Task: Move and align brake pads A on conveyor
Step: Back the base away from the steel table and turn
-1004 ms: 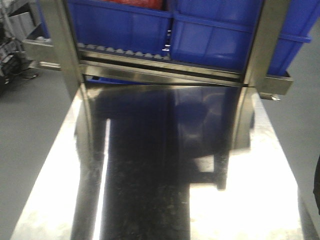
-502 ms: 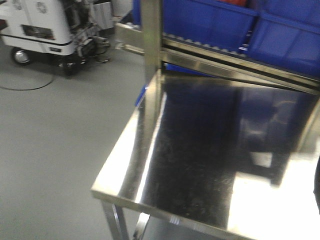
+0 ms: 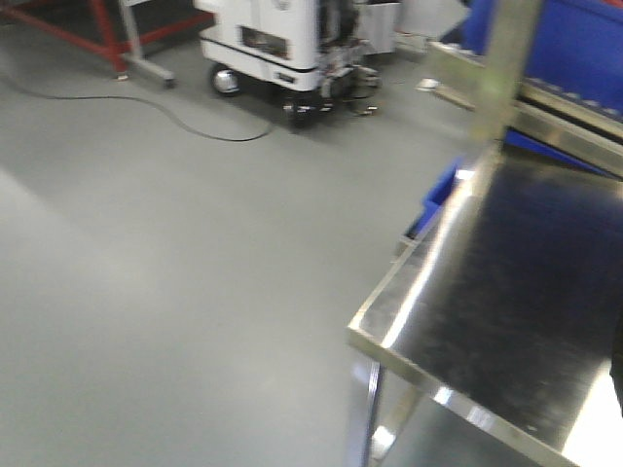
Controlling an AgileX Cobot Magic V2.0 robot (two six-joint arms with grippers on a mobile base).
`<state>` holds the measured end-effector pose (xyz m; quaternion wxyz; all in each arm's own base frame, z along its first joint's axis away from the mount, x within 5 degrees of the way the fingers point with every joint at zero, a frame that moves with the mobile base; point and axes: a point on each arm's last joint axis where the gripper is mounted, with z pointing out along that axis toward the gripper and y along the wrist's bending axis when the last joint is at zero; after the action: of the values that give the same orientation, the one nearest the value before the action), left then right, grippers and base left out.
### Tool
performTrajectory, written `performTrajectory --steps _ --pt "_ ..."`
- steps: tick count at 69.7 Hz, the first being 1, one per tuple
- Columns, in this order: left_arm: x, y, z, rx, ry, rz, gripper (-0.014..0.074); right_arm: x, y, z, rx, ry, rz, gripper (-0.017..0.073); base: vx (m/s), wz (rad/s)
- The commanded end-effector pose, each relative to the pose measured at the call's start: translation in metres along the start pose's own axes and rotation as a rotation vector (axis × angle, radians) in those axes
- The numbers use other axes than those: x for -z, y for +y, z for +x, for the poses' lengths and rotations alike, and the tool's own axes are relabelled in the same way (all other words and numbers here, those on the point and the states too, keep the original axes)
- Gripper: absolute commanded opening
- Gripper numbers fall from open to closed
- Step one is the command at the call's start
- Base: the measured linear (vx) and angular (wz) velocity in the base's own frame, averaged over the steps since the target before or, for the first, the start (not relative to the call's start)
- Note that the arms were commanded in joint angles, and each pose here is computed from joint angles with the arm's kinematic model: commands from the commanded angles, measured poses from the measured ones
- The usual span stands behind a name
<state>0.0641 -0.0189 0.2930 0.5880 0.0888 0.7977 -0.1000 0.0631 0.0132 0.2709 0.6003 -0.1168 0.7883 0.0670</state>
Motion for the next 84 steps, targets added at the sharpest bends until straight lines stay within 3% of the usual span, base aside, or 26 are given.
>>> performTrajectory --steps 1,42,84 --pt "0.0024 -0.0012 -0.0159 0.005 -0.106 0.011 0.0104 0.0038 0.0011 -0.0182 0.022 -0.120 -0.015 0.0111 -0.07 0.79" --pt "0.0024 -0.0012 -0.0159 0.005 -0.106 0.011 0.0104 0.0038 0.0011 -0.0182 0.022 -0.121 -0.015 0.0111 -0.02 0.69" --pt "0.0024 -0.0012 -0.0159 0.005 -0.106 0.011 0.0104 0.0038 0.0011 -0.0182 0.022 -0.121 -0.015 0.0111 0.10 0.43"
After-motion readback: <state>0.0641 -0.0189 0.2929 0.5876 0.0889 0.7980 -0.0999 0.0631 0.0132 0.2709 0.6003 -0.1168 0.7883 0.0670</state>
